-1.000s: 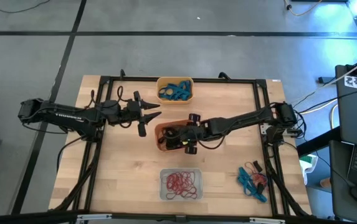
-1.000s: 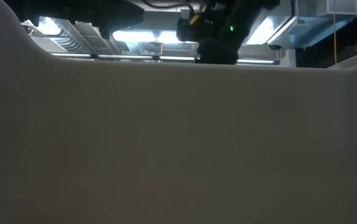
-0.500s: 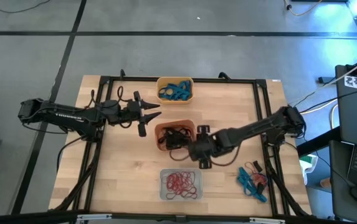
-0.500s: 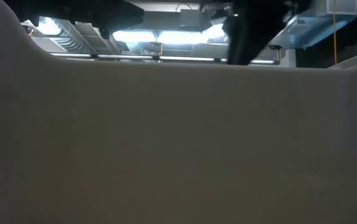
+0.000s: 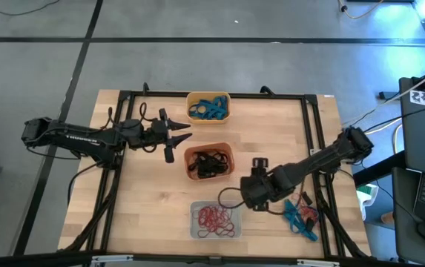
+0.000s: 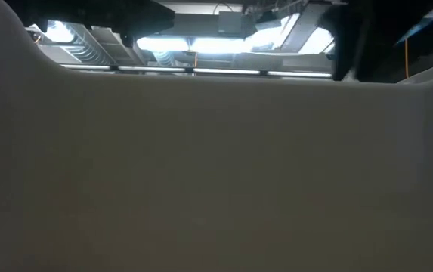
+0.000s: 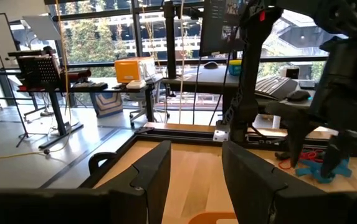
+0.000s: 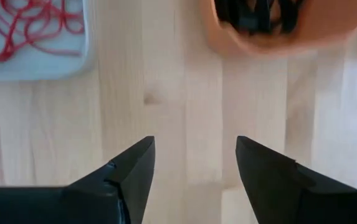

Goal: Sort rubber bands into baskets
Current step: Put the black rubber band in the orange bin

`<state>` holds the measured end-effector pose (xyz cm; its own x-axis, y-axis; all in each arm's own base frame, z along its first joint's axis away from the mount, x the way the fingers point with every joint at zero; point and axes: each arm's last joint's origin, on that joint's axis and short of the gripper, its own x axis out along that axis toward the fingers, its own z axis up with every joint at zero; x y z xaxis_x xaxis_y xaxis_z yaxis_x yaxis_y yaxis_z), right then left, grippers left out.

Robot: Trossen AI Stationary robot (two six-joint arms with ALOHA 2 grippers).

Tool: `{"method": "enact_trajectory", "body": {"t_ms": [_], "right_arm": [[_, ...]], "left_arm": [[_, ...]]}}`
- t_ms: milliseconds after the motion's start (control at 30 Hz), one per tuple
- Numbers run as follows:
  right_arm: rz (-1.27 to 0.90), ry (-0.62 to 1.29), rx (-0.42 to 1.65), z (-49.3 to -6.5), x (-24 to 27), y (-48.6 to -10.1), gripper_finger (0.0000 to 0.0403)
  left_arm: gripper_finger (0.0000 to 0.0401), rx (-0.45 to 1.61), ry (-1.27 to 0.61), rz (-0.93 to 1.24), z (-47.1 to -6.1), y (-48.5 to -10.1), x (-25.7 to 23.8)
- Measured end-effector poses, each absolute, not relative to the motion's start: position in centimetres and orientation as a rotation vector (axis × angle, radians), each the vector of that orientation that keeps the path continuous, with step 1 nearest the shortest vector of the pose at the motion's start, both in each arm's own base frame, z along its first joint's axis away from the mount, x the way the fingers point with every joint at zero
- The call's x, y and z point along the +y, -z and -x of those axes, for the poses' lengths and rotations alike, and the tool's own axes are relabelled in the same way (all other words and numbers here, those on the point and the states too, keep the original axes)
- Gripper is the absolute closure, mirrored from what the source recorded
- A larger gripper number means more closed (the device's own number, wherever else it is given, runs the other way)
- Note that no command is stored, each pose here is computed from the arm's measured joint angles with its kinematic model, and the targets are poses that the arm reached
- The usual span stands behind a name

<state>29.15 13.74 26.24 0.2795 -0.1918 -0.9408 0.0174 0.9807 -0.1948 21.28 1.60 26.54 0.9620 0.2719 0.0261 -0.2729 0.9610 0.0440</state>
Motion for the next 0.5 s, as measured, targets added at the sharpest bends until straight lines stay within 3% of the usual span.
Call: {"method": "enact_trajectory", "body": {"t_ms": [500], "right_arm": [[-0.274,0.313,1.274,-18.9,9.2,-24.6,0.0178]], "left_arm": [[0.0260,-0.020,-0.276,-0.044,-21.3,-26.5,1.6]]}}
